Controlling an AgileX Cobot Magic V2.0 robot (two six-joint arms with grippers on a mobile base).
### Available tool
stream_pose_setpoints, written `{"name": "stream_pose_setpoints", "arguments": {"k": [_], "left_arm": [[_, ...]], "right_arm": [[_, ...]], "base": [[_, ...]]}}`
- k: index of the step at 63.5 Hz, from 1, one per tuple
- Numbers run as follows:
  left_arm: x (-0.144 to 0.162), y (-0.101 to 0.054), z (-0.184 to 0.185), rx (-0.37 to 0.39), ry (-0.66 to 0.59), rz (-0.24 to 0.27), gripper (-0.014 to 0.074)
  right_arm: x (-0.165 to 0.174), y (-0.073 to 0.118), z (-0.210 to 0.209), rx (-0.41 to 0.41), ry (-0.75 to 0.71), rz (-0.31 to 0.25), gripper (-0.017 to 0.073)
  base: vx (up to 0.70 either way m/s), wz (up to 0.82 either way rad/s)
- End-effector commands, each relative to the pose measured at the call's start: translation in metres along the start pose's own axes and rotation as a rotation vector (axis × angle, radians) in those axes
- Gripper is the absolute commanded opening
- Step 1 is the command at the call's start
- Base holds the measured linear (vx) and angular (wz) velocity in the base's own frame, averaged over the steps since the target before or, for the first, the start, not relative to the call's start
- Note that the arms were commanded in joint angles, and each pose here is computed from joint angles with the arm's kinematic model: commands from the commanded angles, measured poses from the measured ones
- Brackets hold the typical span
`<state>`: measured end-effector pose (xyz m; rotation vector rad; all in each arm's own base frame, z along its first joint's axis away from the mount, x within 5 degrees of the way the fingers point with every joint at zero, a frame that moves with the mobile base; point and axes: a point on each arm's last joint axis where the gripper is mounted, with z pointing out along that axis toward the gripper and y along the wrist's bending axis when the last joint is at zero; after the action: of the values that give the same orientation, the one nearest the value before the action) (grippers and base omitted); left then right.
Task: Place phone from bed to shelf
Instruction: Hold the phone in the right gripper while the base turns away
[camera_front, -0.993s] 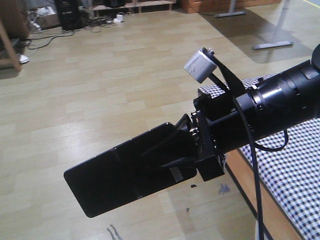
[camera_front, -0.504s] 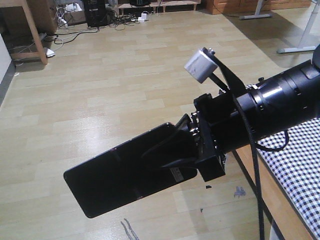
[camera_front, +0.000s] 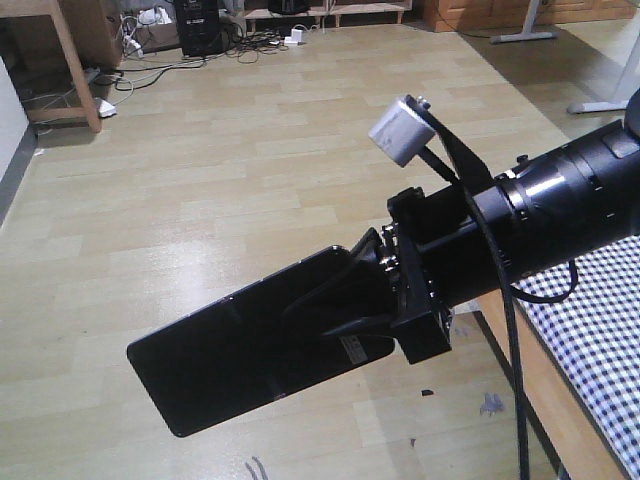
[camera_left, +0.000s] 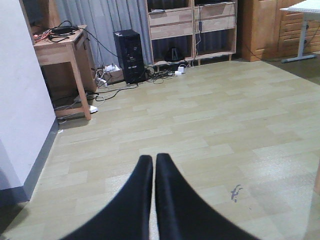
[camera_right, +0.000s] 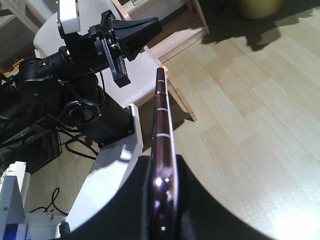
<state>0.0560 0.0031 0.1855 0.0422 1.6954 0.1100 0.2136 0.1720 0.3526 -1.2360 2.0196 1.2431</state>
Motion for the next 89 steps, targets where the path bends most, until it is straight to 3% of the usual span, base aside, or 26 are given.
{"name": "stream_pose_setpoints", "arguments": {"k": [1, 89], "left_arm": [[-0.0154, 0.0011, -0.0032, -0.005, -0.108, -0.009, 0.0001], [-0.0154, 0.0011, -0.0032, -0.005, -0.108, -0.009, 0.0001]], "right_arm": [[-0.0103, 0.0217, -0.0102, -0.087, -0.062, -0.033, -0.0001], [-0.0103, 0.0217, -0.0102, -0.087, -0.062, -0.033, -0.0001]], "base": [[0.17, 0.08], [0.29, -0.01]]}}
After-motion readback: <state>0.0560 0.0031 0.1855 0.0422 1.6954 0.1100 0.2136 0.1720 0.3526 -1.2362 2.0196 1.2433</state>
